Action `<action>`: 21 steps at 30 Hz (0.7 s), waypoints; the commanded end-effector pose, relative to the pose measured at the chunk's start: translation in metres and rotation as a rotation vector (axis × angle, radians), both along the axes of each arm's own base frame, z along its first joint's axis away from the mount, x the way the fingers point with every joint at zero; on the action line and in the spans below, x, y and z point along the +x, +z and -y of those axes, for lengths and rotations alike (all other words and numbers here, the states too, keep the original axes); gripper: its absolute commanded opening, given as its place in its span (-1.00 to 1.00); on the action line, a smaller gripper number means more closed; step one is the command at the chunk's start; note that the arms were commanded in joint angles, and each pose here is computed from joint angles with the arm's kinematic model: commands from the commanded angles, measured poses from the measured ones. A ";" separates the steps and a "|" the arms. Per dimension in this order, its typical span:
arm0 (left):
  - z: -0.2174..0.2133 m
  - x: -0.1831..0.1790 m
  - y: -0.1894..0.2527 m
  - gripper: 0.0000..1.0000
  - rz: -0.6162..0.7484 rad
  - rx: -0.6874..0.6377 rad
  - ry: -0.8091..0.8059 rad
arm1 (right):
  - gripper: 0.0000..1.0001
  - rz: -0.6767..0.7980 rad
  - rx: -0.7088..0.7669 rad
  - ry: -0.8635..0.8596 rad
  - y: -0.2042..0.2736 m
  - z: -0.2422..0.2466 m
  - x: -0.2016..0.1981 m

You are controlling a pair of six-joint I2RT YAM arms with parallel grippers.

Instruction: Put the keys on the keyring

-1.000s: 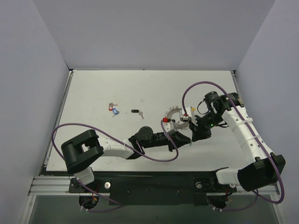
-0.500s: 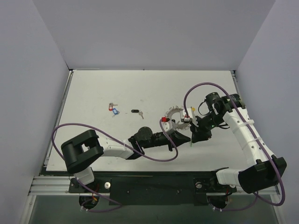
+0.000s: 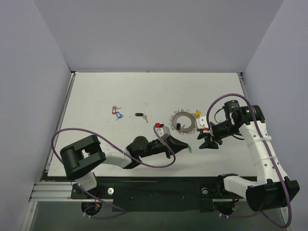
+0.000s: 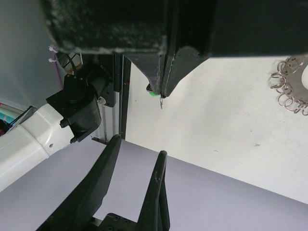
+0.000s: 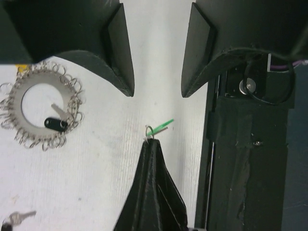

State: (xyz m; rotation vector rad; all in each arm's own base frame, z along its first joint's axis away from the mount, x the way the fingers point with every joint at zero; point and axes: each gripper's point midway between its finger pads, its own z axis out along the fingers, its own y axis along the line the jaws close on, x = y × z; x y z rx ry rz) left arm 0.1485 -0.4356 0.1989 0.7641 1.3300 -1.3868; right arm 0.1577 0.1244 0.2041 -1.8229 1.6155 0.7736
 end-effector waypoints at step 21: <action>-0.023 -0.017 0.120 -1.00 0.190 -0.406 -0.038 | -0.56 -0.270 0.194 0.090 0.004 -0.023 -0.052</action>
